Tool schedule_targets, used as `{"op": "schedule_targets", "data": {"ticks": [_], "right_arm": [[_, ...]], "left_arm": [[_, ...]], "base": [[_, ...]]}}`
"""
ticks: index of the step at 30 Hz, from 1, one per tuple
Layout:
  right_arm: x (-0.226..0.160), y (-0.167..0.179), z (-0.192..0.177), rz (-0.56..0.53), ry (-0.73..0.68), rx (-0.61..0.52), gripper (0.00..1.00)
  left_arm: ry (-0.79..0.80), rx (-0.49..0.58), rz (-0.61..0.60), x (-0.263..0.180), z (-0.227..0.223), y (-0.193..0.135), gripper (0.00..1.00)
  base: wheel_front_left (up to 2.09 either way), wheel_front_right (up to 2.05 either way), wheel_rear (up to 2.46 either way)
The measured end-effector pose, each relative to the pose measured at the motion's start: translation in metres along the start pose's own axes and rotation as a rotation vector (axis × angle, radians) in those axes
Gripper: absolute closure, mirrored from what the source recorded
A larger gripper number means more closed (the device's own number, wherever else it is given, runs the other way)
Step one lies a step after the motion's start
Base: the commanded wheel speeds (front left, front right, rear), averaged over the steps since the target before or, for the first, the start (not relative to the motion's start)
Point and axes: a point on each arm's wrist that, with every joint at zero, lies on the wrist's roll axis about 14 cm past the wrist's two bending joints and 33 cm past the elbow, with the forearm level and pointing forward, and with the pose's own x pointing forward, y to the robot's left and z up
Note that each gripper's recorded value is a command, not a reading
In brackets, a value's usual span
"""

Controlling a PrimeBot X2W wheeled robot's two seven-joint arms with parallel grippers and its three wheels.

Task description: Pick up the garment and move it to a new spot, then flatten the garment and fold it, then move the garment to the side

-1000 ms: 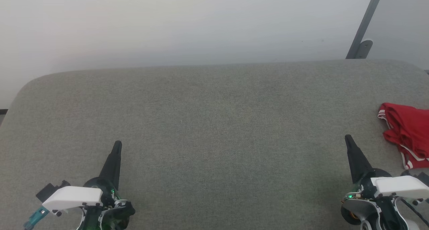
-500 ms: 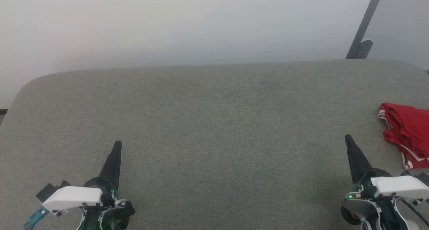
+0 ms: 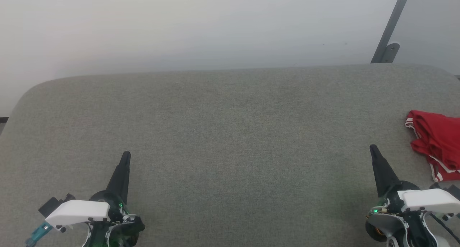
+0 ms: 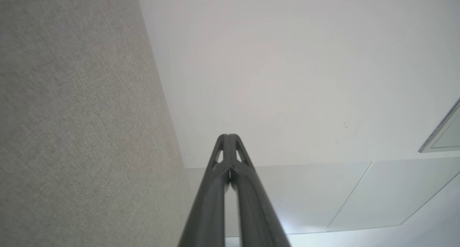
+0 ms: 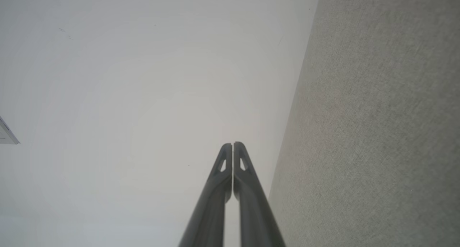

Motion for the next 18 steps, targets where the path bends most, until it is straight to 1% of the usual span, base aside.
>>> {"op": "schedule_targets", "data": {"ticks": [18], "right_arm": [[0.0000,0.0000,-0.0001,0.000,0.000,0.000,1.00]], "left_arm": [[0.001,-0.001,0.000,0.0000,-0.0001,0.0001,1.00]], "base": [[0.00,0.00,0.00]]}}
